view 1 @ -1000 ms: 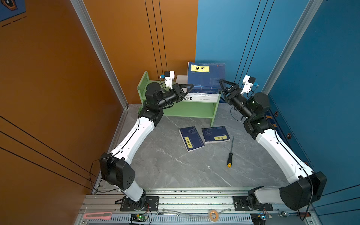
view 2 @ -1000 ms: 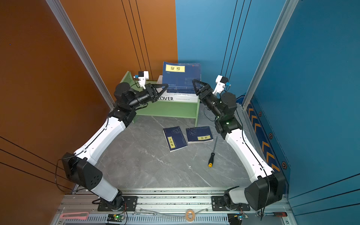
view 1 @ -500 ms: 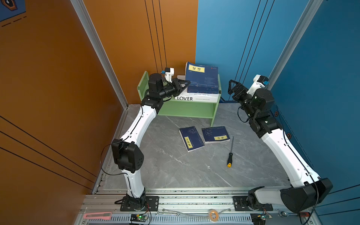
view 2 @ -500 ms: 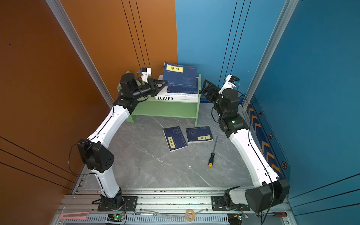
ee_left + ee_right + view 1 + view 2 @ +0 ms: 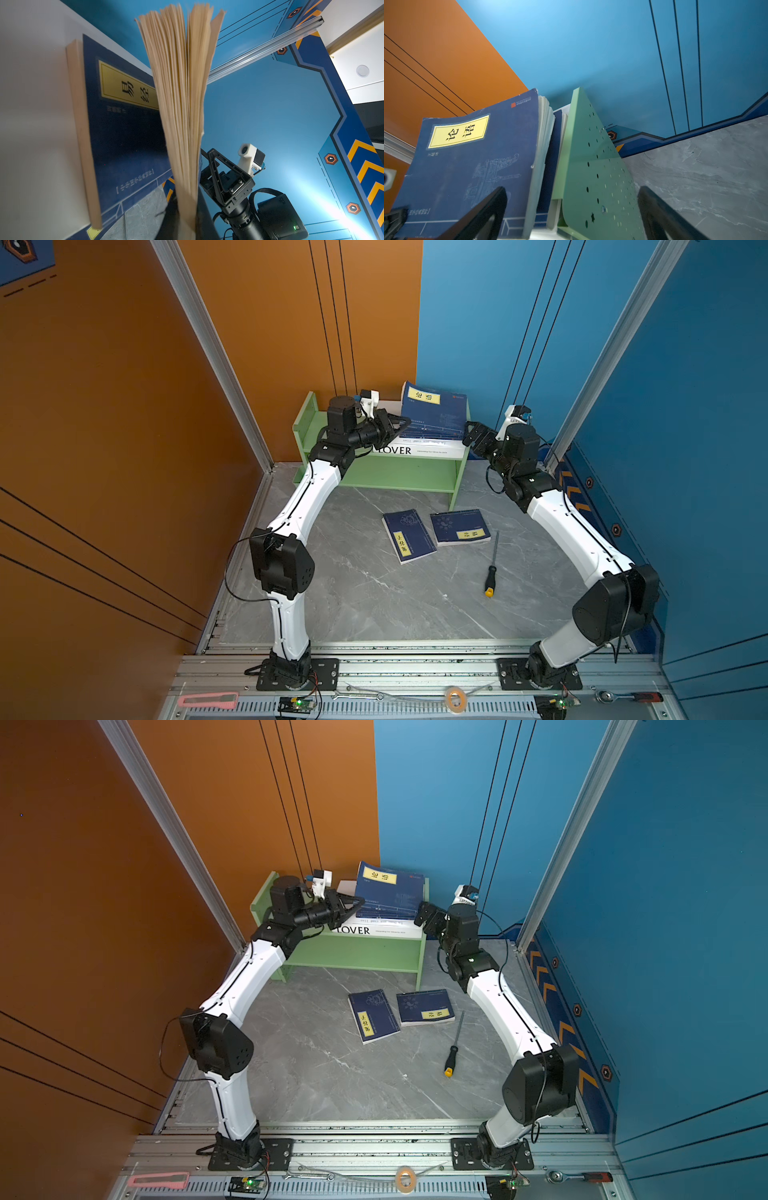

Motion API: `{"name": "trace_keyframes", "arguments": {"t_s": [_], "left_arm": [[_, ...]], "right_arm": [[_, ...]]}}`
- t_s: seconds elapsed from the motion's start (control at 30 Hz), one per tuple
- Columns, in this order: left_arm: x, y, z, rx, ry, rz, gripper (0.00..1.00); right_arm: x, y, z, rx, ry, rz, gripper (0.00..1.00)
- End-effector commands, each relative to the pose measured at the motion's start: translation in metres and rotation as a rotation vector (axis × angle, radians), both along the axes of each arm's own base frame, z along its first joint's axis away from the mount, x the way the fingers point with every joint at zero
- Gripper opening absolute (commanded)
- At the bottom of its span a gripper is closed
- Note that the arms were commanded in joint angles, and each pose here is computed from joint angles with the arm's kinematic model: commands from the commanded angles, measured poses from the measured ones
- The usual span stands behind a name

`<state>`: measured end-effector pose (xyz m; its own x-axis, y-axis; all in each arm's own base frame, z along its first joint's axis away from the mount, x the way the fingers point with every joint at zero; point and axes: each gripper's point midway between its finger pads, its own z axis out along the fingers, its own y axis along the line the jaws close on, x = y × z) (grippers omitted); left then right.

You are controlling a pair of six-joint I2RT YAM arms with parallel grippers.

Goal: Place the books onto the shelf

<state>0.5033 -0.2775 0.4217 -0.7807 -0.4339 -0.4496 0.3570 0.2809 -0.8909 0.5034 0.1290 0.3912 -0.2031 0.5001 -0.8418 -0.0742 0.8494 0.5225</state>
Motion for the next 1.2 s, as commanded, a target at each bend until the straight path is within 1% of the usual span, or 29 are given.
{"name": "trace_keyframes", "arguments": {"t_s": [0.0, 0.27, 0.43, 0.5, 1.17], "left_arm": [[-0.002, -0.003, 0.013, 0.024, -0.057, 0.015, 0.00], [0.005, -0.002, 0.006, 0.025, -0.021, 0.058, 0.00], [0.009, 0.002, 0.009, -0.029, -0.004, 0.074, 0.00], [0.011, 0.004, 0.010, -0.032, -0.005, 0.081, 0.00], [0.007, -0.004, 0.000, 0.008, 0.013, 0.034, 0.00]], "right_arm": [[-0.001, 0.007, 0.035, 0.004, -0.099, 0.030, 1.00], [0.004, 0.012, 0.035, 0.015, -0.098, 0.051, 1.00], [0.006, 0.013, 0.031, 0.018, -0.085, 0.052, 1.00], [0.006, 0.012, 0.030, 0.022, -0.083, 0.052, 1.00], [0.021, 0.017, 0.018, 0.049, -0.058, 0.052, 1.00]]}}
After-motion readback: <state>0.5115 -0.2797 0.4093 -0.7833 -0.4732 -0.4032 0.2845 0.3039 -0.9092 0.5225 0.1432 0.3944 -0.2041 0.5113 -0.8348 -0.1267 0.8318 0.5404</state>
